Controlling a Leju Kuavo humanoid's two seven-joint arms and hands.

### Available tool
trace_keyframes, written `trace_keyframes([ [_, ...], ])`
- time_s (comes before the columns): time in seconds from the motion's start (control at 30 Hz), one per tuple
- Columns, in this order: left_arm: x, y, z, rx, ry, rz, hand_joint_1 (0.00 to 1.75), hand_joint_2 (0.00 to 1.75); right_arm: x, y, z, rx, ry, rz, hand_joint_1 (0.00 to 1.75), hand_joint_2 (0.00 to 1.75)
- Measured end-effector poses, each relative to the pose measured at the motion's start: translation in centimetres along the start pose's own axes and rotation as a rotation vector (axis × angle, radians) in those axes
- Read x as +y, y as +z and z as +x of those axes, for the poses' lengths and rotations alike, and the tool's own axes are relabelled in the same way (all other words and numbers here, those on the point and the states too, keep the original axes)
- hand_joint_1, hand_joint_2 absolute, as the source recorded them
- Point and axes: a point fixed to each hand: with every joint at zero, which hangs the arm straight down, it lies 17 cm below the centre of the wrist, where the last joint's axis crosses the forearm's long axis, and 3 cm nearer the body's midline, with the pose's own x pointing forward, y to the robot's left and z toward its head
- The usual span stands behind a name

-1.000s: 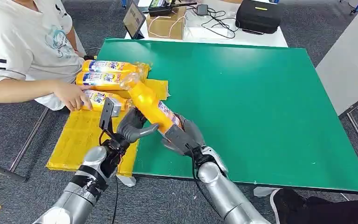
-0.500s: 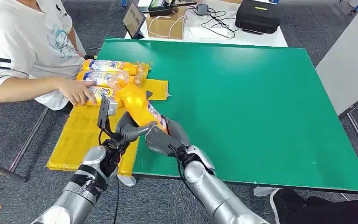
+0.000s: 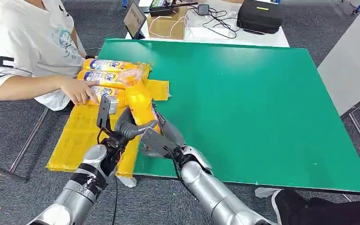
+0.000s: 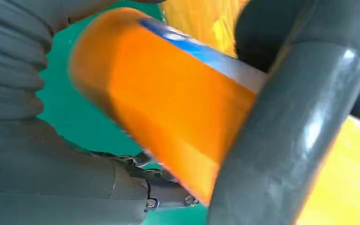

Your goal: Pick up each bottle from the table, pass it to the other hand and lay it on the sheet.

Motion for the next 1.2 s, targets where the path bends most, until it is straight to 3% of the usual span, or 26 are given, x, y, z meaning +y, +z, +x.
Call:
trace_keyframes([
  [0.43,4.8,-0.4,0.6,-0.014,-0.135,0.105,1.75,1.75,-2.3,0.9,-1.6,0.011,-0.026,-0.071,0.00,1.75],
  [0.63,10.3,0.3,0.2,-0.001,-0.511,0.177,1.75,1.75,-7.5,2.4,-2.4,-0.015,-0.072,-0.200,0.00,1.75],
  [0.97,19.5,1.3,-0.6,0.153,-1.242,0.167,1.75,1.75,-16.5,5.9,-3.4,-0.069,-0.194,-0.409,0.00,1.75],
  [1.1,20.4,1.8,-1.6,0.199,-1.320,0.117,1.75,1.75,-17.4,6.5,-3.9,-0.067,-0.198,-0.430,0.00,1.75],
  [1.2,19.2,2.3,-3.4,0.212,-1.338,-0.041,1.75,1.75,-17.6,6.5,-4.0,-0.072,-0.208,-0.425,0.00,1.75],
])
